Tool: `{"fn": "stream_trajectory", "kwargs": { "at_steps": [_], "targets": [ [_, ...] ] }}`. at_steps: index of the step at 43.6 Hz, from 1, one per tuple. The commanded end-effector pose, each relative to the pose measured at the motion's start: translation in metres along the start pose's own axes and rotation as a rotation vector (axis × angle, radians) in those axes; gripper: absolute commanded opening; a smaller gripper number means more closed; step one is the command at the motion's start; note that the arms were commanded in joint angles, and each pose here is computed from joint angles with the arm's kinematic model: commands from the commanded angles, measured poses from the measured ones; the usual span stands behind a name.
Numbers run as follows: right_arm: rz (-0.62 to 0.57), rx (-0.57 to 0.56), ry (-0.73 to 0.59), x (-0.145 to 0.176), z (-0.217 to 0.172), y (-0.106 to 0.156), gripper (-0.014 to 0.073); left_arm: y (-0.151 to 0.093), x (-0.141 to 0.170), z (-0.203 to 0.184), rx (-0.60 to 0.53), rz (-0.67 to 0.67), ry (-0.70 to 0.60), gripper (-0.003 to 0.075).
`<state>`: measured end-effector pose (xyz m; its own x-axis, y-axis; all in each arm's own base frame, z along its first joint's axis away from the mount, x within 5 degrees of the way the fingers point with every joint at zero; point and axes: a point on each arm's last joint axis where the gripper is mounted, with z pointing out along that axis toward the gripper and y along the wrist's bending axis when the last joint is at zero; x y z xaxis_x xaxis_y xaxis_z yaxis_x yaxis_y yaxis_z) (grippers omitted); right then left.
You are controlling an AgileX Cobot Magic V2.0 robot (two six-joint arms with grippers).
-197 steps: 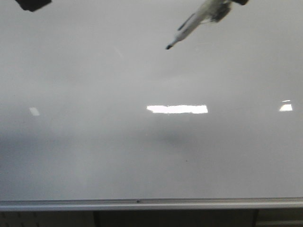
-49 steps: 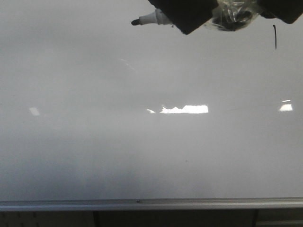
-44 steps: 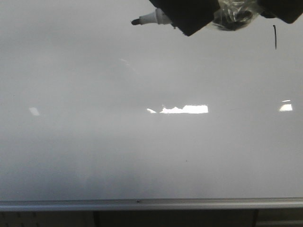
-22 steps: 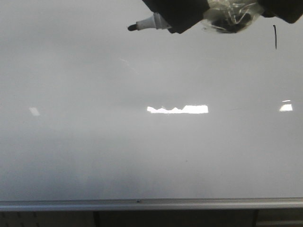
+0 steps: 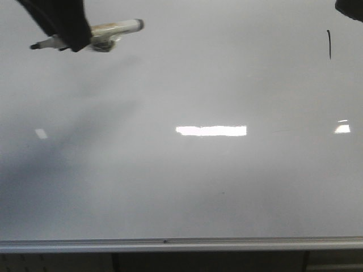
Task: Write number 1 on whiteboard
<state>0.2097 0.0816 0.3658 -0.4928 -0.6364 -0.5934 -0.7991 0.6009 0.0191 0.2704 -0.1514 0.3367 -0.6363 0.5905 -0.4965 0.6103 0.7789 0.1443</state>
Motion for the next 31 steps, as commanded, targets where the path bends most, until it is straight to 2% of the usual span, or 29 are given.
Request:
{"fn": "stream_trajectory", "kwargs": {
  "at_steps": [1,8,15,19,22,31],
  "targets": [
    [0.0,0.032,-0.08,-0.008,-0.015,0.002,0.0486,0.025,0.01,-0.021,-0.073,-0.139,-0.142,0.0071],
    [0.0,0.043,-0.09,-0.009,-0.015,0.001,0.0486,0.063,0.051,-0.009,-0.183,-0.339,-0.239,0.0071],
    [0.001,0.048,-0.095,-0.009,-0.015,0.001,0.0486,0.089,0.075,0.013,-0.254,-0.511,-0.44,0.0071],
    [0.001,0.05,-0.098,-0.009,-0.015,0.001,0.0486,0.095,0.08,0.027,-0.293,-0.524,-0.555,0.0071],
    [0.001,0.052,-0.1,-0.009,-0.015,0.0,0.0486,0.099,0.078,0.037,-0.304,-0.522,-0.593,0.0071],
    [0.001,0.053,-0.101,-0.01,-0.015,0.0,0.0486,0.106,0.075,0.065,-0.31,-0.539,-0.622,0.0073]
  ]
}}
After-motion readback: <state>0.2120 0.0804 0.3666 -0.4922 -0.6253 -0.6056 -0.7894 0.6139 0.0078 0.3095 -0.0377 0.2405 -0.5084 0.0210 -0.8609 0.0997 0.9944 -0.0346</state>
